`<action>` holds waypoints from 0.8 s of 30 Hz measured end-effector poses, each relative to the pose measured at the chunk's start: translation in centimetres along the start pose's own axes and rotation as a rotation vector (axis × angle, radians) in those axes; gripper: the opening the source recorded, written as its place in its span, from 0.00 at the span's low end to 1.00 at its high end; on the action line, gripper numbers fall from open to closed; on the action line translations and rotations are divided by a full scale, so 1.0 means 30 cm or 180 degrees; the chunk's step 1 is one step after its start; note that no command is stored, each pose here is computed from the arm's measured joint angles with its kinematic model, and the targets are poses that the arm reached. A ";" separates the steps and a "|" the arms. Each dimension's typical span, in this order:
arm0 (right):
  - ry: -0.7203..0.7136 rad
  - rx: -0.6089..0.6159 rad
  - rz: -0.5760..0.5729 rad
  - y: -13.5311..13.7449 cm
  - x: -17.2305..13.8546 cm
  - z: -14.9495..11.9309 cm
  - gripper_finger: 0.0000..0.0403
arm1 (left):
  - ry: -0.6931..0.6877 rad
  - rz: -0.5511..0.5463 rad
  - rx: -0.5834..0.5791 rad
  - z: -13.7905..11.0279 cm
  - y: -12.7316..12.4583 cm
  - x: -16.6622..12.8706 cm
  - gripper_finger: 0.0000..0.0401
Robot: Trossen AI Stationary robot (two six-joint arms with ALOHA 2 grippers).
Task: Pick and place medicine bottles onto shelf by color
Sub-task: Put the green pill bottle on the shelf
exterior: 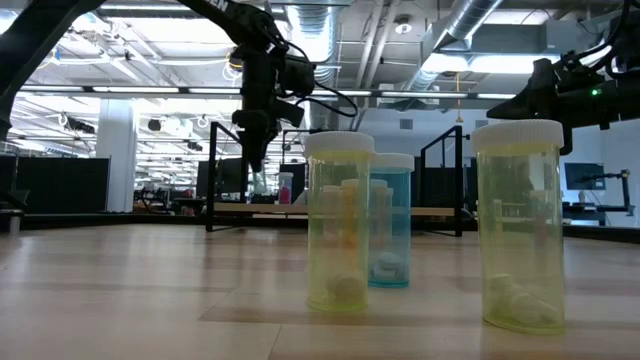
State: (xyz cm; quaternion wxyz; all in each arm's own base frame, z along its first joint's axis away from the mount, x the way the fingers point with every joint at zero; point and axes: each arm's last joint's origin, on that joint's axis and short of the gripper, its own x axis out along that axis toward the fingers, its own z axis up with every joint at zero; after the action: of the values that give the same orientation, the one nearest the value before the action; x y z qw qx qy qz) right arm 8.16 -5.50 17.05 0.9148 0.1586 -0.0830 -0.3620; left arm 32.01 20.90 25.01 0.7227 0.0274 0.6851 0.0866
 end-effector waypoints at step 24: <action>-0.0001 0.0001 0.0000 0.000 0.000 0.000 0.62 | 0.0134 0.0199 -0.0198 0.008 0.034 0.053 0.30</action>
State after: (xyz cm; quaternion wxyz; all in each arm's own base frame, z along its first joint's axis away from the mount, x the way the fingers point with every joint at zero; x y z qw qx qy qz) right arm 8.16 -5.50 17.06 0.9148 0.1586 -0.0833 -0.3620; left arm 32.22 22.17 23.60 0.7056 0.0245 0.6959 0.1311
